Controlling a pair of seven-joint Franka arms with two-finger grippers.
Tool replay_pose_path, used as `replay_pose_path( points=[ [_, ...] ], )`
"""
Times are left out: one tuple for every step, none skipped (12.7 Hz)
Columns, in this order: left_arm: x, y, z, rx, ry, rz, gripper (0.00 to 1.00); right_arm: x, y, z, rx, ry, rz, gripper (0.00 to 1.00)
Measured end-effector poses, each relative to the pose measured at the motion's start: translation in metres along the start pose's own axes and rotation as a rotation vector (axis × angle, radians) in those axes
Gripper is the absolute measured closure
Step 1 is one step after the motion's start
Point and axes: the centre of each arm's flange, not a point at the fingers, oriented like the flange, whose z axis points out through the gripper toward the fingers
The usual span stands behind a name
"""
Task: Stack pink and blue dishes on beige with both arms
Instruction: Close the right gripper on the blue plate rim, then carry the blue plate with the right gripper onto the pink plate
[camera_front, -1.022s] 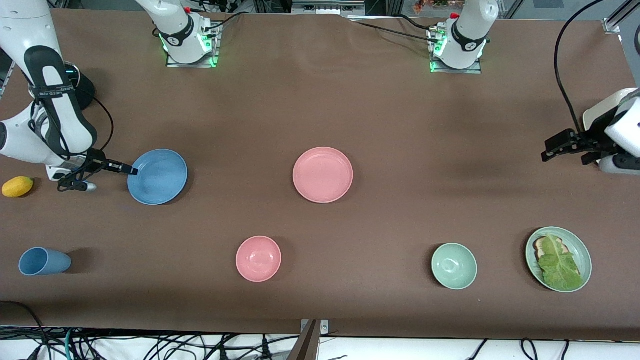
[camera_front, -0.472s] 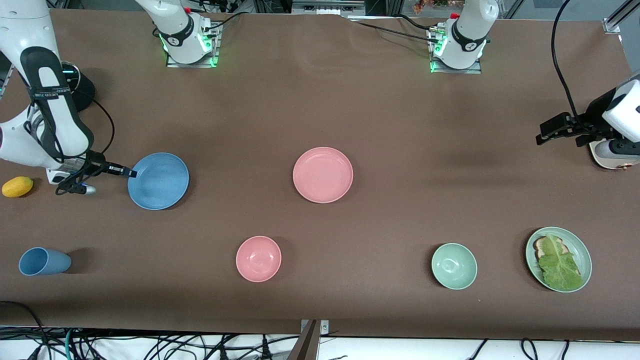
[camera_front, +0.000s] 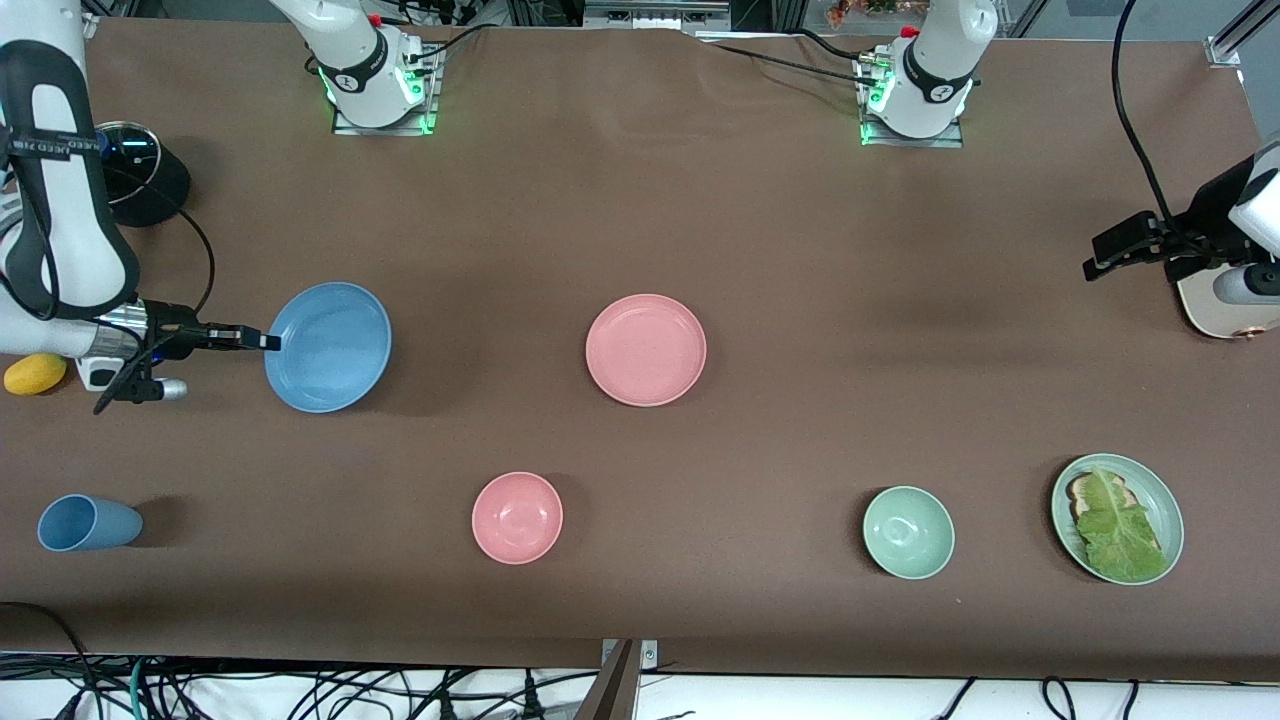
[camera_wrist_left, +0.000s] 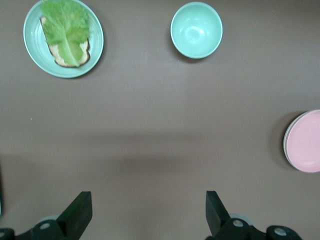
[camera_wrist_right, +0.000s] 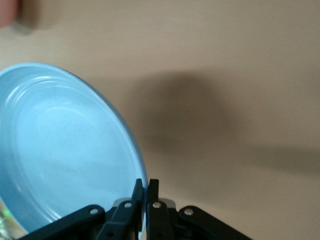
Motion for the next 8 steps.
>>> replay_pose_path(
  points=[
    [-0.001, 0.001, -0.001, 0.015, -0.003, 0.004, 0.00, 0.004, -0.035, 0.001, -0.010, -0.013, 0.032, 0.96],
    [-0.001, 0.006, -0.002, 0.034, -0.002, 0.018, 0.00, 0.007, -0.074, 0.008, -0.025, -0.026, 0.050, 0.96],
    [-0.001, 0.013, -0.003, 0.046, 0.000, 0.032, 0.00, 0.007, -0.116, 0.022, -0.045, -0.039, 0.054, 0.96],
    [-0.001, 0.017, -0.004, 0.049, 0.000, 0.039, 0.00, 0.006, -0.155, 0.038, -0.065, -0.043, 0.069, 0.96],
    [-0.002, 0.018, -0.004, 0.051, -0.002, 0.049, 0.00, 0.003, -0.194, 0.057, -0.088, -0.027, 0.097, 0.96],
    [-0.002, 0.017, -0.004, 0.051, -0.006, 0.064, 0.00, -0.002, -0.233, 0.078, -0.106, 0.000, 0.124, 0.96],
    [-0.003, 0.017, -0.003, 0.051, -0.013, 0.073, 0.00, -0.007, -0.269, 0.102, -0.119, 0.032, 0.146, 0.96],
    [-0.004, 0.017, -0.003, 0.051, -0.025, 0.073, 0.00, -0.015, -0.303, 0.128, -0.129, 0.064, 0.168, 0.96]
  ],
)
